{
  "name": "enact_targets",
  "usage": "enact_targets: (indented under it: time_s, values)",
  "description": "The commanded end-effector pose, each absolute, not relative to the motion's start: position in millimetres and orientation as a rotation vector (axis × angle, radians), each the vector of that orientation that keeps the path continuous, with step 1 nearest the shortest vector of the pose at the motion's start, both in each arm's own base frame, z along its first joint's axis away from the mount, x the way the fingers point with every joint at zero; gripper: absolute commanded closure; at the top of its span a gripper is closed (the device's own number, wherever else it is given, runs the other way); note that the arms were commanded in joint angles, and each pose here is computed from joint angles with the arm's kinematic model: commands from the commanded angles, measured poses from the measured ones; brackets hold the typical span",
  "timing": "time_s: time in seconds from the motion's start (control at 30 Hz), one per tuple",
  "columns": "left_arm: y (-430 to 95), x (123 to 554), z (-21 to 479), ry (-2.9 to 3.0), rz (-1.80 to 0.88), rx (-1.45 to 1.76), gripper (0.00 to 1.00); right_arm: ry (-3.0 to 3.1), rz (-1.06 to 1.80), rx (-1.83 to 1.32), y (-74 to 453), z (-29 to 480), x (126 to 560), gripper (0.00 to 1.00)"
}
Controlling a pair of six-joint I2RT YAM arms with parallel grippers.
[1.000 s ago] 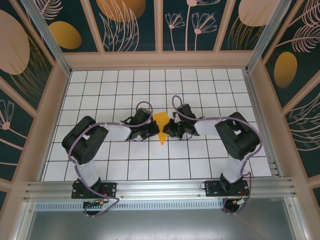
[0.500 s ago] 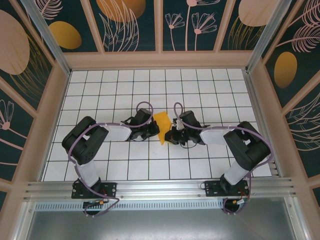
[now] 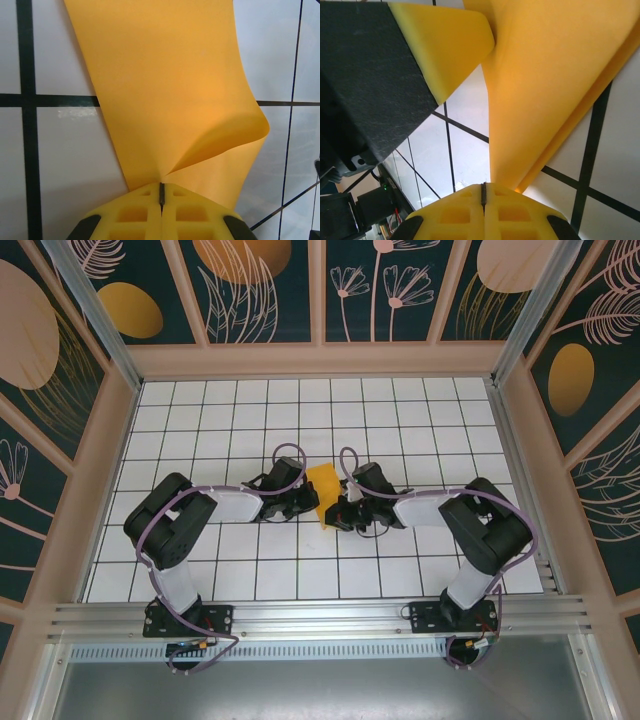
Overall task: Fold a paper plane with a square sheet of paper (pick it up from the middle)
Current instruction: Third fold the triangle at the center of the table.
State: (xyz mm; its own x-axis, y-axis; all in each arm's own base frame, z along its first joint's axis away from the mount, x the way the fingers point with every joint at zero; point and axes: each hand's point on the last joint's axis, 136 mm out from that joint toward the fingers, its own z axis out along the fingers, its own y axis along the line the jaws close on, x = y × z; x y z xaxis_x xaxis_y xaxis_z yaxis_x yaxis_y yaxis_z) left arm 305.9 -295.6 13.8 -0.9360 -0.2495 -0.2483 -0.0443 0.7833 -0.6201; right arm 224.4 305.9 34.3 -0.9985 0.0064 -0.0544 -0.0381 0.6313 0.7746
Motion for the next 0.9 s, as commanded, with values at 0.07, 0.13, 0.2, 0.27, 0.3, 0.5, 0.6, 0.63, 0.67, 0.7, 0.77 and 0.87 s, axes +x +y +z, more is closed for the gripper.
enact_targets:
  time_s: [0.07, 0.13, 0.2, 0.27, 0.3, 0.5, 0.6, 0.63, 0.67, 0.7, 0.77, 0.87]
  values:
    - [-270, 288, -19, 2.767, -0.740, -0.291, 1.00, 2.828, 1.296, -0.082, 308, 26, 220, 0.94]
    - [-269, 288, -18, 2.766, -0.740, -0.293, 1.00, 2.853, 1.270, -0.078, 305, 20, 217, 0.94]
    - [-270, 288, -18, 2.766, -0.740, -0.292, 1.00, 2.870, 1.245, -0.076, 302, 15, 216, 0.94]
    - [-270, 287, -19, 2.766, -0.741, -0.290, 1.00, 2.871, 1.238, -0.077, 301, 16, 217, 0.94]
    - [-270, 288, -18, 2.765, -0.741, -0.292, 1.00, 2.862, 1.243, -0.079, 302, 18, 218, 0.94]
    - [-269, 288, -18, 2.763, -0.739, -0.293, 1.00, 2.766, 1.291, -0.119, 311, 48, 228, 0.94]
    - [-270, 288, -17, 2.761, -0.742, -0.290, 1.00, 2.756, 1.291, -0.123, 311, 51, 230, 0.94]
    - [-269, 288, -17, 2.762, -0.742, -0.292, 1.00, 2.759, 1.287, -0.121, 311, 50, 230, 0.94]
    - [-269, 288, -17, 2.762, -0.741, -0.290, 1.00, 2.762, 1.285, -0.119, 311, 48, 230, 0.94]
    - [-269, 288, -17, 2.762, -0.740, -0.291, 1.00, 2.768, 1.280, -0.119, 311, 46, 230, 0.94]
    - [-269, 288, -18, 2.763, -0.740, -0.292, 1.00, 2.776, 1.270, -0.112, 312, 43, 232, 0.94]
    - [-269, 288, -18, 2.764, -0.739, -0.295, 1.00, 2.792, 1.260, -0.106, 314, 37, 233, 0.94]
